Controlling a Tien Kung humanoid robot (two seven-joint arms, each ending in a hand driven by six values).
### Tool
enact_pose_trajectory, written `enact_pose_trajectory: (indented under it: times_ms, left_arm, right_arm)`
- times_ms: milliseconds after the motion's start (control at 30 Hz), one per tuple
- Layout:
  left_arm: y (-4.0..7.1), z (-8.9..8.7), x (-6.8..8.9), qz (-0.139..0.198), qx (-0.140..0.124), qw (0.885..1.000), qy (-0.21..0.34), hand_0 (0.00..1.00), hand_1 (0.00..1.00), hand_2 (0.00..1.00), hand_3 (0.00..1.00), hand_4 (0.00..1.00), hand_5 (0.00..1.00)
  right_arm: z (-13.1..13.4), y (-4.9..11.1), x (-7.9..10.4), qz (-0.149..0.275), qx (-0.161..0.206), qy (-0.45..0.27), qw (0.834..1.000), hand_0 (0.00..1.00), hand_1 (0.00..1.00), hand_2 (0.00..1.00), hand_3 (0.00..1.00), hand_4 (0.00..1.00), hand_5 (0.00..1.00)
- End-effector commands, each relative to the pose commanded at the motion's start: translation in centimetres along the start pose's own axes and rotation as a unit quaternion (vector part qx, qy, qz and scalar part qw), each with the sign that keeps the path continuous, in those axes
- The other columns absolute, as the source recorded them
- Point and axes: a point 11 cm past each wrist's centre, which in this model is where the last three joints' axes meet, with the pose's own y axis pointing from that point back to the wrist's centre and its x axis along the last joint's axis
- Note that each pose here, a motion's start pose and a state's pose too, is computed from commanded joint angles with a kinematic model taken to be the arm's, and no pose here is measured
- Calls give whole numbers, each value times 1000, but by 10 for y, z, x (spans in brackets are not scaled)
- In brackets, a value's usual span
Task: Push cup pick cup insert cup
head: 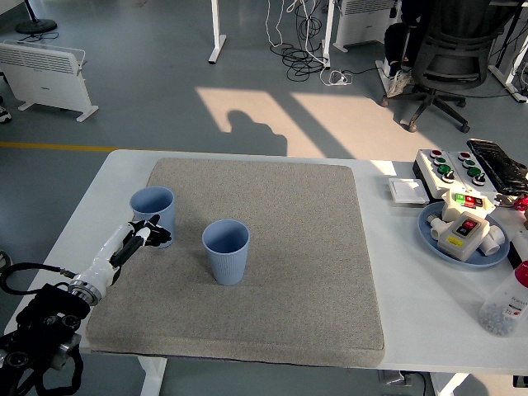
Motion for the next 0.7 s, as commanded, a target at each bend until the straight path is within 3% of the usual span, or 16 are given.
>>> enact_pose_trajectory:
  times_ms: [233,700]
  left_arm:
    - [-7,-6,-3,8,7,1000,5,761,608,522,459,642,998]
    - [-19,-1,3,35,0,999,10,766,608,514,459,630,998]
  right_arm:
    - [3,0,-2,-2,-3,4,1000,708,635,653,586,121,406]
    - [2,0,-3,-3,-1,5,1000,708,635,652,587,121,406]
